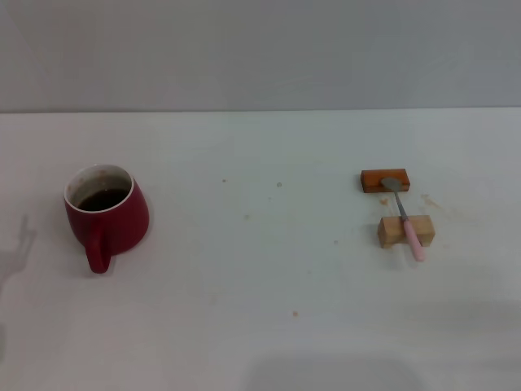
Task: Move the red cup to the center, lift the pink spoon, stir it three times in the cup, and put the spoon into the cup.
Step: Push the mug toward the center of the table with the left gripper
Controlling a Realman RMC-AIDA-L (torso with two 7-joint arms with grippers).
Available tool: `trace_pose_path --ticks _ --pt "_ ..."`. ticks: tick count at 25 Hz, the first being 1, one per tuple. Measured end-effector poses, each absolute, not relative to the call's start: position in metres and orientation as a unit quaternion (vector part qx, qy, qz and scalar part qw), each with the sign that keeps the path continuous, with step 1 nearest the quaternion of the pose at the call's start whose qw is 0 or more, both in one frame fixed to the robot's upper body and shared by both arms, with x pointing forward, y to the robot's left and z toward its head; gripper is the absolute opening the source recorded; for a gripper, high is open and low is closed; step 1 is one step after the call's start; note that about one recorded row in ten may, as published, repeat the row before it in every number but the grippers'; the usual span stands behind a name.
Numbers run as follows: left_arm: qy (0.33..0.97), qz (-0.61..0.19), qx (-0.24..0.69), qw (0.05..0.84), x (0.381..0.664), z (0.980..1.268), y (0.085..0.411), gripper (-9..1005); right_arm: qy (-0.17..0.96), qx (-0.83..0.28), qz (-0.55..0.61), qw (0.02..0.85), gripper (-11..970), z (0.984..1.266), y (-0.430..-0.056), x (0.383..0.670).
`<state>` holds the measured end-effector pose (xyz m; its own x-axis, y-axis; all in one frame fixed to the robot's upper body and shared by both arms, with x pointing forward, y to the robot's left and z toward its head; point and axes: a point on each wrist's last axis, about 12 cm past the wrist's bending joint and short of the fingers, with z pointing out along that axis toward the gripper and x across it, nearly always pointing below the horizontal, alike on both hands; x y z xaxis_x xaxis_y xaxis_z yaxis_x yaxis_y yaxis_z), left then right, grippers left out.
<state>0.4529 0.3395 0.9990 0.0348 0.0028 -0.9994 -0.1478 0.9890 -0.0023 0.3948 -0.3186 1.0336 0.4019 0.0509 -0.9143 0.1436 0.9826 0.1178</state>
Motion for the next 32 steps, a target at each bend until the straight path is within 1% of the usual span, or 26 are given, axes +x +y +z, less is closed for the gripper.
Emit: trace_pose_path --ticks 10,19,25,29,32 --pt "0.692 0.051 -0.053 0.718 0.453 0.999 0.339 855 0.547 0.089 -0.029 0.832 674 1.033 -0.319 0.394" --pt "0.691 0.054 -0.054 0.719 0.455 1.000 0.340 818 0.547 0.089 -0.029 0.832 674 1.033 -0.319 0.394" --pt "0.696 0.075 -0.025 0.714 0.459 1.000 0.340 793 0.547 0.087 -0.023 0.832 674 1.033 -0.317 0.394" --pt "0.701 0.083 -0.014 0.708 0.467 1.000 0.339 777 0.544 0.088 -0.024 0.834 674 1.034 -0.317 0.393" --pt "0.704 0.086 -0.004 0.705 0.470 1.000 0.337 644 0.542 0.088 -0.025 0.835 674 1.034 -0.317 0.392"
